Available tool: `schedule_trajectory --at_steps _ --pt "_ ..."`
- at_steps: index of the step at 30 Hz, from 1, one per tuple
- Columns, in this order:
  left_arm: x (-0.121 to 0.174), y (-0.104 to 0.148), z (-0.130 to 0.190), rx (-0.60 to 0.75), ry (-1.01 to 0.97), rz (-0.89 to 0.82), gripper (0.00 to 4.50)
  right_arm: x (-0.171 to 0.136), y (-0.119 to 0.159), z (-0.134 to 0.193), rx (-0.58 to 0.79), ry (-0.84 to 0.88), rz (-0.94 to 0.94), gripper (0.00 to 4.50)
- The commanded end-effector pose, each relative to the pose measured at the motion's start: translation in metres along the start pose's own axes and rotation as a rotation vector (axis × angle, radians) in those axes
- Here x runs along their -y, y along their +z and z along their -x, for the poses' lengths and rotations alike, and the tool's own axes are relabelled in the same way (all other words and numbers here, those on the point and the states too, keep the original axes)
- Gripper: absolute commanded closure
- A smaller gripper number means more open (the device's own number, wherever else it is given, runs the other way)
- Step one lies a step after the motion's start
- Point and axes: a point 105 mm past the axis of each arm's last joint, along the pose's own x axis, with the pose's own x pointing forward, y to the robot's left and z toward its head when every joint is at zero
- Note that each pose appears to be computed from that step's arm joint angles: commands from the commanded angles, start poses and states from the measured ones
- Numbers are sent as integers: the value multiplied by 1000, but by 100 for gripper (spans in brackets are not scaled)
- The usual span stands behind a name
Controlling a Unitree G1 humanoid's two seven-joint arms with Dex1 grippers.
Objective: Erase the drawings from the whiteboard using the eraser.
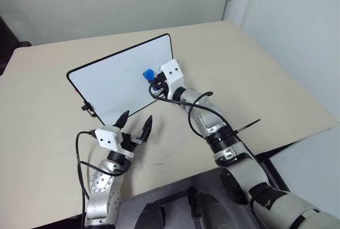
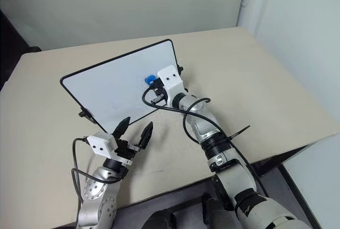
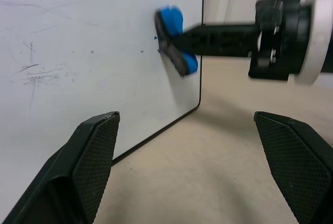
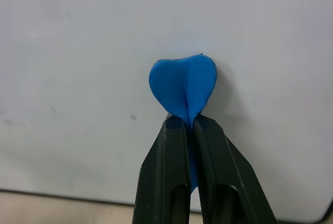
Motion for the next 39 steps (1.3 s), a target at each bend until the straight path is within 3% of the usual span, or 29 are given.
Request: schedule_trajectory --at_steps 1,5,13,18,23,35,39 --pt "0 7 -1 28 -6 -11 0 -11 37 0 102 46 9 449" --pt "1 7 -1 26 -10 -9 0 -10 31 0 78 37 8 449" --pt "5 7 -1 27 -20 -6 0 4 -32 -1 -155 -36 40 449" --pt "5 9 1 28 -17 -7 0 6 -42 0 -190 -44 37 449" --pt "6 9 2 29 -17 -5 0 3 -33 -2 -176 -30 43 449" --pt "7 6 -1 27 -25 8 0 -11 42 -1 14 32 58 449" --pt "8 5 -2 25 -29 13 0 -11 42 -1 13 33 55 449"
